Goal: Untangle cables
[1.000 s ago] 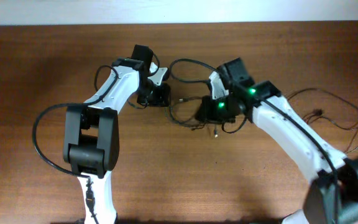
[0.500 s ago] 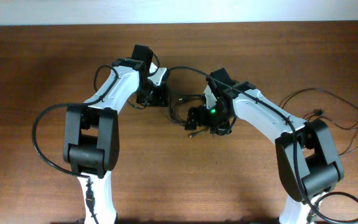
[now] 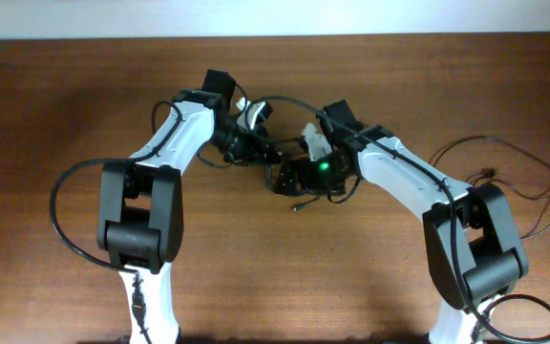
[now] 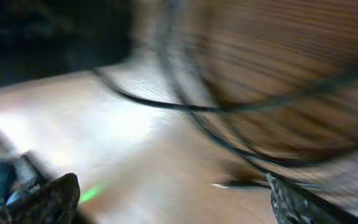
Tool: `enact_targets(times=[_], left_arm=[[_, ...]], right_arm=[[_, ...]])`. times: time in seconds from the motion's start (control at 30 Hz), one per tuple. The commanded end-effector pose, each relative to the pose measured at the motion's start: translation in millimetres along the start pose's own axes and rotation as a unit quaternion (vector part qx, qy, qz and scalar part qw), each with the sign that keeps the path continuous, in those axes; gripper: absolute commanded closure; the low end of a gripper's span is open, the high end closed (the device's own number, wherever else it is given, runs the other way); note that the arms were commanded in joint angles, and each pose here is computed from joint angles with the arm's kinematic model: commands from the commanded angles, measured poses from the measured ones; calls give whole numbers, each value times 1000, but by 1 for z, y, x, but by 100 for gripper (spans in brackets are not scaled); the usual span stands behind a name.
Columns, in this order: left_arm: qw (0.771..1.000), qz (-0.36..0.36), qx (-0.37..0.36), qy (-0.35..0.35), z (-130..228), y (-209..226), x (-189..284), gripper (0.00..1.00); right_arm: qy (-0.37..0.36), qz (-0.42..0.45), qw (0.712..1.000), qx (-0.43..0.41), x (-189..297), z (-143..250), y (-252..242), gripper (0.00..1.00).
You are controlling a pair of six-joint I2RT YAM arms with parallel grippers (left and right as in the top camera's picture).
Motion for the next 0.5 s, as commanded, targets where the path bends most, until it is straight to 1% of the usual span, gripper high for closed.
enact_targets(times=[0.0, 0.03, 0.1, 0.2, 0.27, 0.3, 0.4, 0.47], left_arm=[[997, 74, 1, 28, 14, -26, 8, 68], [996, 81, 3, 32, 16, -28, 8, 64], [996, 81, 3, 32, 16, -28, 8, 63], [996, 82, 14, 33, 16, -29, 8, 60], [996, 83, 13, 31, 15, -29, 8, 60], [996, 84, 10, 29, 14, -29, 8, 60], [996, 83, 10, 29, 14, -29, 8, 63], [996, 87, 17, 33, 15, -30, 8, 62]], right_arm=[[-19, -74, 996, 52, 0, -8, 20, 1], [-22, -75, 995, 55, 0, -10, 20, 0], [-23, -75, 995, 56, 0, -10, 20, 1], [-29, -77, 994, 70, -4, -14, 24, 16], [-32, -79, 992, 91, -11, -16, 34, 21], [-37, -64, 992, 104, -17, -18, 39, 25], [-47, 4, 996, 71, -26, -24, 31, 29], [-55, 39, 996, 61, -27, -27, 23, 37]])
Point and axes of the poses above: each gripper's point midway between its finger pads, its own x axis back along the fingers, its own y axis along the line the jaws close on, z = x × y, the point moved 3 cm from there along x, back along the fingers, and after that the axes turned 14 degrees about x, right-handed, at the moved point
